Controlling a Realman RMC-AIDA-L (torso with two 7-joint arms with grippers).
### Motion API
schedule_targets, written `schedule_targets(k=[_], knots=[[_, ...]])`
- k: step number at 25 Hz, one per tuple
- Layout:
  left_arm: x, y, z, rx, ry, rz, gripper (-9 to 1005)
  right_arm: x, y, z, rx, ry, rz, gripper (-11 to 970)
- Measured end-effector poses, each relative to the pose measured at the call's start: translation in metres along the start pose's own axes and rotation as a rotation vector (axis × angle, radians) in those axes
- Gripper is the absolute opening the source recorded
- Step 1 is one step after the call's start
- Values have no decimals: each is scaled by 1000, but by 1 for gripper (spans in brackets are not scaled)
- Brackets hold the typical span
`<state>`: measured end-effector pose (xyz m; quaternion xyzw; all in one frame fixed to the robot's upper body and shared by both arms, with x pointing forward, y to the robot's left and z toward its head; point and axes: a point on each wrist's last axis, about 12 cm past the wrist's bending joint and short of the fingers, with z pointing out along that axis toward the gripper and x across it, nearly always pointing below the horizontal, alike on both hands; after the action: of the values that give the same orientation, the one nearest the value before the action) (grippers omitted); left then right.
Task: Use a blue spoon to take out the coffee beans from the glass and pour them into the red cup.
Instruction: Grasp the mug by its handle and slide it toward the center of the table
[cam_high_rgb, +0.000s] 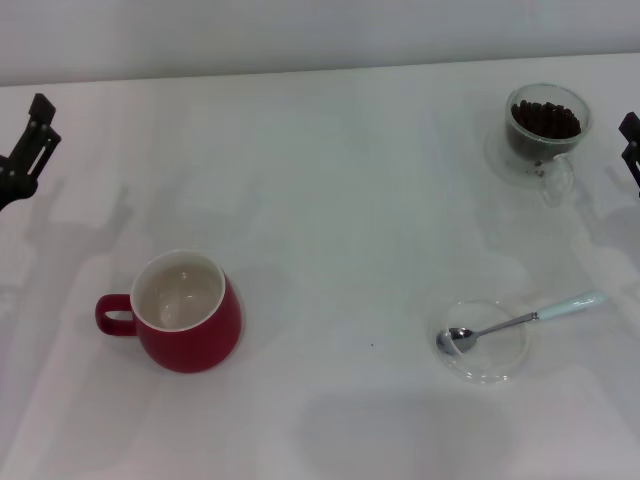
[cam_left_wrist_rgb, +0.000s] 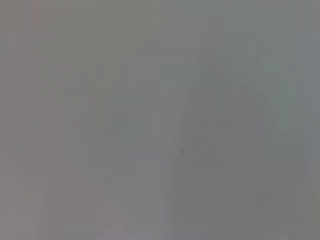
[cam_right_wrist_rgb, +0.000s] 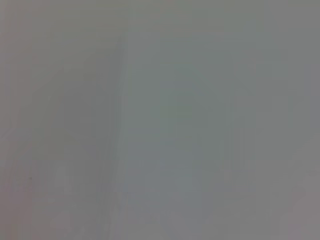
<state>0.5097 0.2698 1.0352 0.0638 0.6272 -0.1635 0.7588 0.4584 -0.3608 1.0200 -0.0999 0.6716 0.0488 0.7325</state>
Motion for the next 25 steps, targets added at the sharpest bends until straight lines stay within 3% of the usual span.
schedule_targets(k=[9, 19, 25], knots=[[3, 1, -13, -3, 12, 3, 877, 0, 0, 0, 4, -2, 1, 486], [12, 1, -54, -21, 68, 6, 877, -1, -3, 3, 17, -1, 0, 486], [20, -9, -65, 43, 125, 2, 876, 2, -2, 5, 21, 18, 2, 486]])
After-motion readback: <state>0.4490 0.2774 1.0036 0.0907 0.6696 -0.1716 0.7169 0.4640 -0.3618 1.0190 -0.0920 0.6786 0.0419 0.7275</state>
